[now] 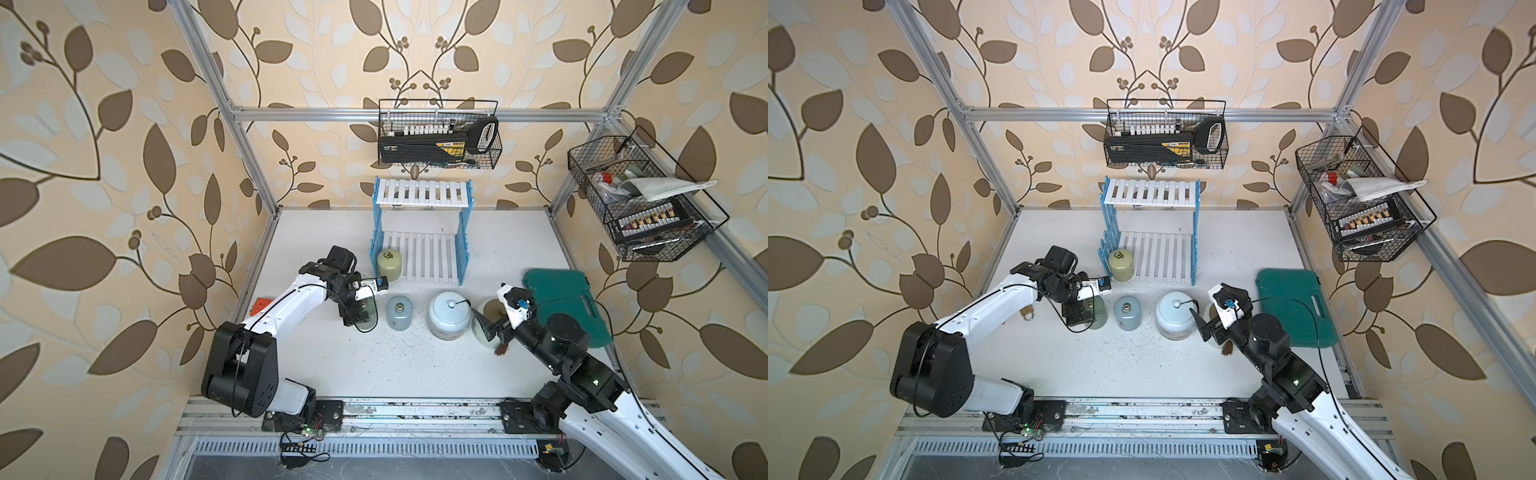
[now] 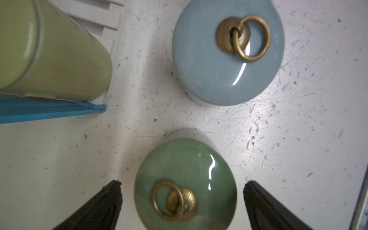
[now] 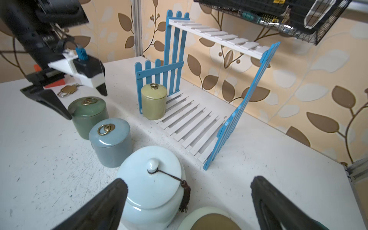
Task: Remove the tea canisters from the shelf
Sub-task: Place the tea canister at the center of the board, then pick up the tea canister from the shelf.
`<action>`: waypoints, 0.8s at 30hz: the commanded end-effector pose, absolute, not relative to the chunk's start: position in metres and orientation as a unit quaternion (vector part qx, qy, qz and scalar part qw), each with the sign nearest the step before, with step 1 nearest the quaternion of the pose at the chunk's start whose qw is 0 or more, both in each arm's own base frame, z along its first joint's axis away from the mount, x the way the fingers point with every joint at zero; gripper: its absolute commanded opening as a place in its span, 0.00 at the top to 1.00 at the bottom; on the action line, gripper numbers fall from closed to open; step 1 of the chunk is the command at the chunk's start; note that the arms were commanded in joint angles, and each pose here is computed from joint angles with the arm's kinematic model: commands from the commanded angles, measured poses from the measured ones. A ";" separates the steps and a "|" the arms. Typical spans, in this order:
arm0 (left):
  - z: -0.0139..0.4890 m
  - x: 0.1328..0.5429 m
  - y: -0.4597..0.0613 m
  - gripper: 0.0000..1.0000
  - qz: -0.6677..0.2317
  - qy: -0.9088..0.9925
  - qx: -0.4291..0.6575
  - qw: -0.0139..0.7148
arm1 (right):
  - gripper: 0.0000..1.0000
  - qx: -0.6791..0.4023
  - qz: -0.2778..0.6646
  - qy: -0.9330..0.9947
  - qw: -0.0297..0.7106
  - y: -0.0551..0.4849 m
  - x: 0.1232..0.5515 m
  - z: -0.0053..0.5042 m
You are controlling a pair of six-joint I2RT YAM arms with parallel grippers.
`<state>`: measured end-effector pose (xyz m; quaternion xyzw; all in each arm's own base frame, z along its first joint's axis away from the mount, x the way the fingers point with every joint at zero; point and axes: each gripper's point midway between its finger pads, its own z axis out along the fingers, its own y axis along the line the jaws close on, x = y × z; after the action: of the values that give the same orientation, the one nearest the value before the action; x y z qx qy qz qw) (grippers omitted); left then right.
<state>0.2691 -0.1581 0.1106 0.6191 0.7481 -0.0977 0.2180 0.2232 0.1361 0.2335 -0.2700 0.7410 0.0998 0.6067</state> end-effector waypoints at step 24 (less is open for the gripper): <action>0.246 0.271 -0.155 0.01 -0.183 0.825 0.389 0.367 | 0.01 -0.368 0.166 0.769 0.497 0.246 0.257 0.256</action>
<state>0.2698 -0.1539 0.2214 0.4300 0.8237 -0.1551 0.3354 0.2512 0.2331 0.2484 -0.3673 0.7719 0.1612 0.4932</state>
